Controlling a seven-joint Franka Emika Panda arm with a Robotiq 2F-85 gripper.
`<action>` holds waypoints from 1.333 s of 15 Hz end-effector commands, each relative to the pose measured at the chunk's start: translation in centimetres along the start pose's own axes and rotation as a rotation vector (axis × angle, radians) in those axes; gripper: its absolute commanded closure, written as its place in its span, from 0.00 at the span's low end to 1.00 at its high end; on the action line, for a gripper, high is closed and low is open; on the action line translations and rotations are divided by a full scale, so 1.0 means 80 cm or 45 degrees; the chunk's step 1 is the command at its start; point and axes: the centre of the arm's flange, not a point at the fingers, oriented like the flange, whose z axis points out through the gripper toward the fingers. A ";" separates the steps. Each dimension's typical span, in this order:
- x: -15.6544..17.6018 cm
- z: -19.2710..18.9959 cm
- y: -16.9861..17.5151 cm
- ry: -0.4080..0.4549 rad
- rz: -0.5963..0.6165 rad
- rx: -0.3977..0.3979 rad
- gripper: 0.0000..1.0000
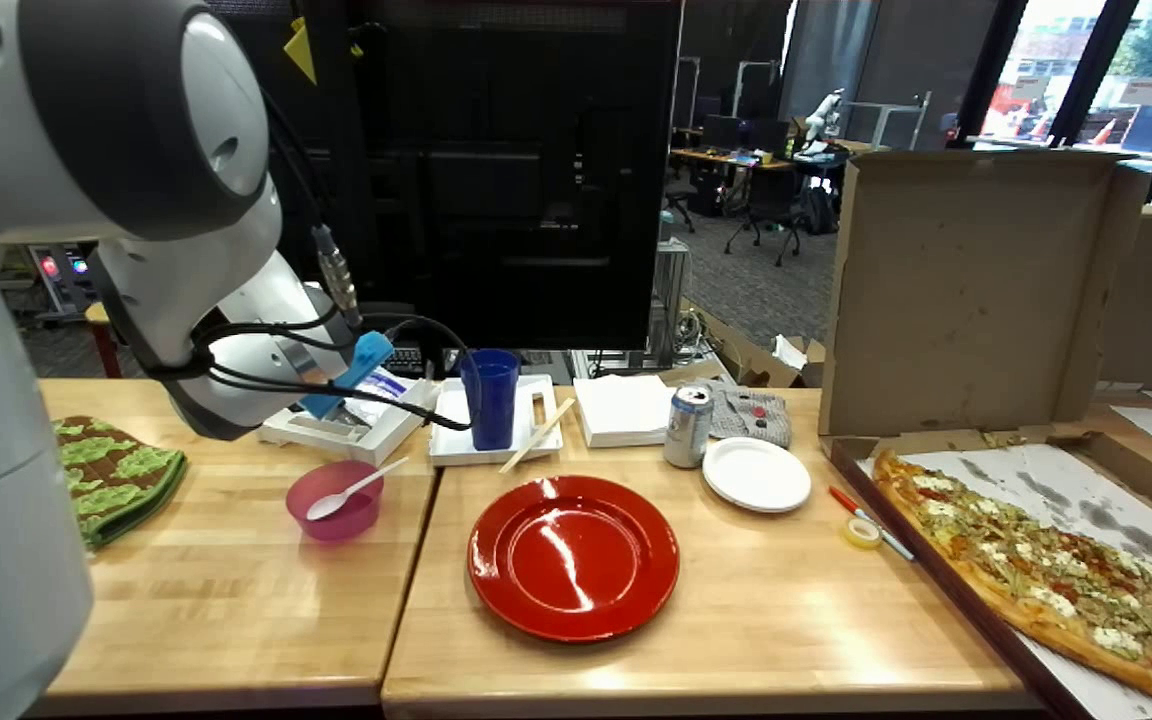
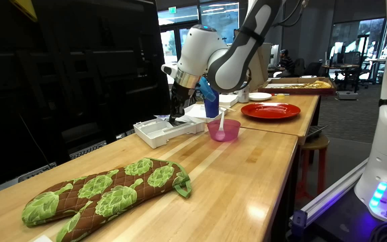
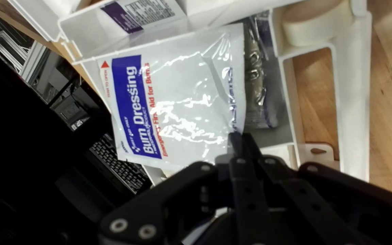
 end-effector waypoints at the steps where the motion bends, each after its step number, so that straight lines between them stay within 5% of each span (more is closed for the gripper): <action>1: -0.001 -0.012 -0.009 0.034 -0.028 -0.036 1.00; 20: -0.002 -0.120 -0.018 0.236 -0.054 -0.252 1.00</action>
